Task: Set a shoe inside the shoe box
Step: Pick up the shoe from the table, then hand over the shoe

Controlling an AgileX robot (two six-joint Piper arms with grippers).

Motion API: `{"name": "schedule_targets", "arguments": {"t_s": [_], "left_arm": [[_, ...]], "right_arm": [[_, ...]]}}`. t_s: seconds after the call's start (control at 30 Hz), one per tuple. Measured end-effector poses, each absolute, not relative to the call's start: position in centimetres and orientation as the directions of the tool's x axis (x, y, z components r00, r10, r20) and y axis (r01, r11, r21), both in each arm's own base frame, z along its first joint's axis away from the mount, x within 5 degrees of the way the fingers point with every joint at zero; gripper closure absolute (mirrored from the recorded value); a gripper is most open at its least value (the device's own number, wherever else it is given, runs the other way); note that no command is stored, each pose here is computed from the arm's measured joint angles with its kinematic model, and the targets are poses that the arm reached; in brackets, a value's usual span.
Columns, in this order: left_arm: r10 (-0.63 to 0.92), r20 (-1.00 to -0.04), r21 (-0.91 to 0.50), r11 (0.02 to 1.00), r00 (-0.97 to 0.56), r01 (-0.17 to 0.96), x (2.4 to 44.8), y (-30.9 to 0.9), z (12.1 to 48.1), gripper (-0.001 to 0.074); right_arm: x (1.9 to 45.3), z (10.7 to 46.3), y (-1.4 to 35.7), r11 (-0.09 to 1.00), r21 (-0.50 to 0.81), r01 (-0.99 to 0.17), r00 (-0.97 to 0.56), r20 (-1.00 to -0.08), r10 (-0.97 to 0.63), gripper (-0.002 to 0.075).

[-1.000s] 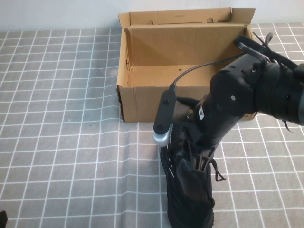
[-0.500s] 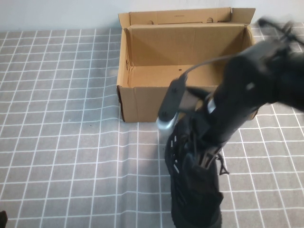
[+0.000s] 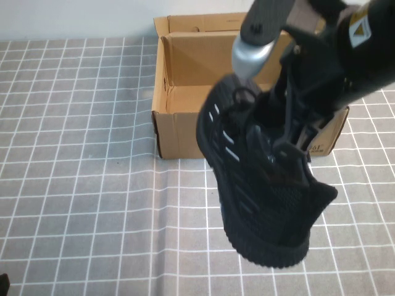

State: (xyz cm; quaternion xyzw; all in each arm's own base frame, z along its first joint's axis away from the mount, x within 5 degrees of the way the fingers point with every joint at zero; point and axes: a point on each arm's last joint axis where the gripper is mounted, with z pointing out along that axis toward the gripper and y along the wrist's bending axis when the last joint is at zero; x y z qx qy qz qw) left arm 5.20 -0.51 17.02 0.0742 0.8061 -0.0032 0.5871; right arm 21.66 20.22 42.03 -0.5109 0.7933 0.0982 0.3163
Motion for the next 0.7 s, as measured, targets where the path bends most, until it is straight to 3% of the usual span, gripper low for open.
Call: {"name": "schedule_targets", "arguments": {"t_s": [0.57,0.7], "left_arm": [[0.129,-0.953,0.099,0.988,-0.275,0.119,5.3,-0.5,17.2,0.0736],[-0.133,-0.973,-0.155,0.982,-0.188,0.106,5.5,-0.9,18.3,0.0736]], "right_arm": [[21.7,42.3,20.2,0.457,-0.168,-0.874,-0.278,-0.598,-0.751,0.0724],[21.7,42.3,20.2,0.466,-0.167,-0.869,-0.287,-0.598,-0.748,0.0724]]}}
